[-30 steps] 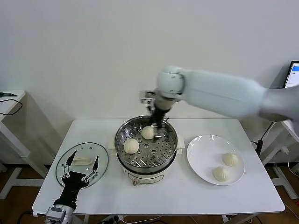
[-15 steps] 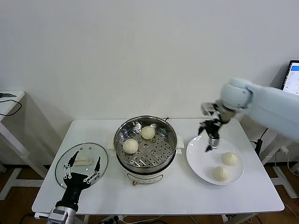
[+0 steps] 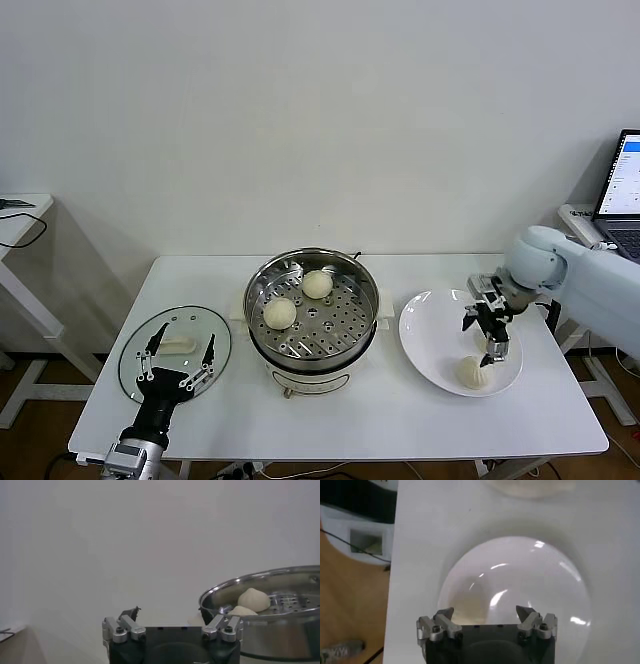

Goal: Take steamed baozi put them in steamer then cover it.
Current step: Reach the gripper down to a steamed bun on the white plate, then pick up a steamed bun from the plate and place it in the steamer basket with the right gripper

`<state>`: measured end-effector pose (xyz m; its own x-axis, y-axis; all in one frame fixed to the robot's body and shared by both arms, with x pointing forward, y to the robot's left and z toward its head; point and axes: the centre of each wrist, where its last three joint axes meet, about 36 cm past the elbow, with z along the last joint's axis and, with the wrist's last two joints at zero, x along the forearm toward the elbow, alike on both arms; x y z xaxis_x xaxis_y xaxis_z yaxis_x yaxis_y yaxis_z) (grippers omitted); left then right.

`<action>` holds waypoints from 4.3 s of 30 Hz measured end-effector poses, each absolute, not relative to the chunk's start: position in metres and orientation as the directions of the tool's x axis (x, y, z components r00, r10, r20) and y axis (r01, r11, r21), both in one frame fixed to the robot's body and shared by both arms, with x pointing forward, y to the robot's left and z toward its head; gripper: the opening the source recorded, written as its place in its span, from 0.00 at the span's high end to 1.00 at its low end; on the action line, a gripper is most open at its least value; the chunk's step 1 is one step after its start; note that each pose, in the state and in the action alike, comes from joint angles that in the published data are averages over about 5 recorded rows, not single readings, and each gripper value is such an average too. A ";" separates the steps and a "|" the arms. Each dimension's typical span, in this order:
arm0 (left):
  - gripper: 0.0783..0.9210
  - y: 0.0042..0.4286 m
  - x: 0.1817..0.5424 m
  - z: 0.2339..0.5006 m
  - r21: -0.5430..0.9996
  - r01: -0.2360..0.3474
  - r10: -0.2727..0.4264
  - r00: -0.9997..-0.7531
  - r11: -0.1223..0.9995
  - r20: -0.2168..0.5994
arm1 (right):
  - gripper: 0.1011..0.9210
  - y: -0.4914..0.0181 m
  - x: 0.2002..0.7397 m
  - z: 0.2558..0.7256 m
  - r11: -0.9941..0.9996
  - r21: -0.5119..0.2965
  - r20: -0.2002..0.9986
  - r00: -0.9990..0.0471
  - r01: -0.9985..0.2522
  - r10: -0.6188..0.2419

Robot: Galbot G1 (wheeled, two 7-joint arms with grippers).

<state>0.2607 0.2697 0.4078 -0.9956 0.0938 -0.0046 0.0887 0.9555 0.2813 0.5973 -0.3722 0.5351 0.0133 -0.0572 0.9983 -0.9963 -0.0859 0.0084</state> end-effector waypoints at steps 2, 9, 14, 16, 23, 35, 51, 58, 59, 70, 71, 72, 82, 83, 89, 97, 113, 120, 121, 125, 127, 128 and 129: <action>0.12 0.270 0.261 0.407 0.280 0.089 0.093 -0.996 0.956 -0.004 | 0.12 -0.375 0.597 0.528 -0.082 0.015 0.998 0.020 -0.996 -0.052; 0.12 0.271 0.261 0.405 0.281 0.086 0.089 -0.996 0.956 0.003 | 0.12 -0.378 0.594 0.506 -0.077 0.039 0.998 0.042 -0.996 -0.042; 0.12 0.270 0.261 0.404 0.279 0.088 0.090 -0.996 0.956 0.004 | 0.12 -0.379 0.595 0.496 -0.075 0.046 0.998 0.049 -0.996 -0.040; 0.12 0.269 0.262 0.404 0.279 0.089 0.091 -0.996 0.956 0.005 | 0.12 -0.379 0.595 0.492 -0.073 0.047 0.998 0.050 -0.996 -0.039; 0.12 0.271 0.262 0.402 0.282 0.090 0.090 -0.996 0.955 0.010 | 0.12 -0.379 0.597 0.481 -0.068 0.053 0.998 0.055 -0.996 -0.036; 0.12 0.272 0.265 0.399 0.280 0.088 0.089 -0.996 0.956 0.011 | 0.15 -0.376 0.602 0.471 -0.070 0.065 0.998 0.066 -0.995 -0.022; 0.12 0.273 0.266 0.399 0.279 0.087 0.087 -0.996 0.956 0.010 | 0.29 -0.378 0.604 0.473 -0.063 0.061 0.998 0.063 -0.996 -0.027; 0.12 0.273 0.265 0.400 0.281 0.088 0.089 -0.996 0.956 0.010 | 0.29 -0.384 0.607 0.494 -0.058 0.042 0.998 0.045 -0.997 -0.048; 0.12 0.273 0.265 0.401 0.281 0.088 0.089 -0.996 0.956 0.009 | 0.29 -0.385 0.608 0.500 -0.060 0.036 0.998 0.039 -0.998 -0.052; 0.12 0.270 0.263 0.405 0.282 0.094 0.096 -0.995 0.955 0.005 | 0.29 -0.373 0.628 0.607 -0.181 -0.100 0.990 -0.080 -0.978 -0.112; 0.12 0.269 0.263 0.406 0.283 0.094 0.097 -0.995 0.955 0.005 | 0.29 -0.369 0.629 0.619 -0.204 -0.116 0.989 -0.093 -0.972 -0.118; 0.12 0.269 0.262 0.406 0.283 0.094 0.097 -0.995 0.955 0.004 | 0.29 -0.364 0.630 0.631 -0.229 -0.133 0.987 -0.106 -0.964 -0.125; 0.12 0.272 0.260 0.413 0.296 0.094 0.099 -0.995 0.951 -0.003 | 0.29 -0.296 0.632 0.727 -0.558 -0.266 0.964 -0.204 -0.786 -0.173; 0.12 0.272 0.260 0.414 0.296 0.094 0.099 -0.995 0.950 -0.003 | 0.29 -0.287 0.632 0.732 -0.591 -0.274 0.962 -0.210 -0.759 -0.176; 0.12 0.273 0.261 0.414 0.296 0.095 0.101 -0.995 0.950 -0.002 | 0.29 -0.231 0.628 0.753 -0.777 -0.286 0.955 -0.237 -0.561 -0.180; 0.12 0.276 0.262 0.413 0.294 0.091 0.096 -0.995 0.951 -0.002 | 0.29 -0.157 0.622 0.749 -0.931 -0.227 0.956 -0.251 -0.286 -0.156; 0.12 0.281 0.265 0.409 0.287 0.086 0.090 -0.996 0.954 0.000 | 0.29 -0.058 0.603 0.699 -0.989 -0.132 0.976 -0.166 0.065 -0.141; 0.12 0.283 0.268 0.407 0.282 0.083 0.087 -0.996 0.956 0.000 | 0.29 -0.032 0.594 0.684 -0.986 -0.117 0.985 -0.115 0.122 -0.131; 0.12 0.283 0.268 0.406 0.281 0.083 0.087 -0.996 0.956 0.000 | 0.29 -0.030 0.593 0.682 -0.985 -0.116 0.986 -0.108 0.127 -0.129; 0.12 0.284 0.270 0.405 0.280 0.082 0.085 -0.996 0.957 0.002 | 0.29 -0.021 0.589 0.671 -0.984 -0.108 0.990 -0.079 0.140 -0.119; 0.12 0.285 0.270 0.404 0.280 0.081 0.084 -0.996 0.957 0.003 | 0.29 -0.017 0.588 0.665 -0.984 -0.103 0.991 -0.065 0.145 -0.113; 0.12 0.285 0.271 0.404 0.279 0.081 0.083 -0.997 0.957 0.004 | 0.29 -0.016 0.587 0.663 -0.984 -0.101 0.992 -0.059 0.147 -0.110; 0.12 0.285 0.271 0.404 0.279 0.081 0.083 -0.997 0.957 0.004 | 0.29 -0.014 0.586 0.660 -0.984 -0.099 0.993 -0.054 0.150 -0.108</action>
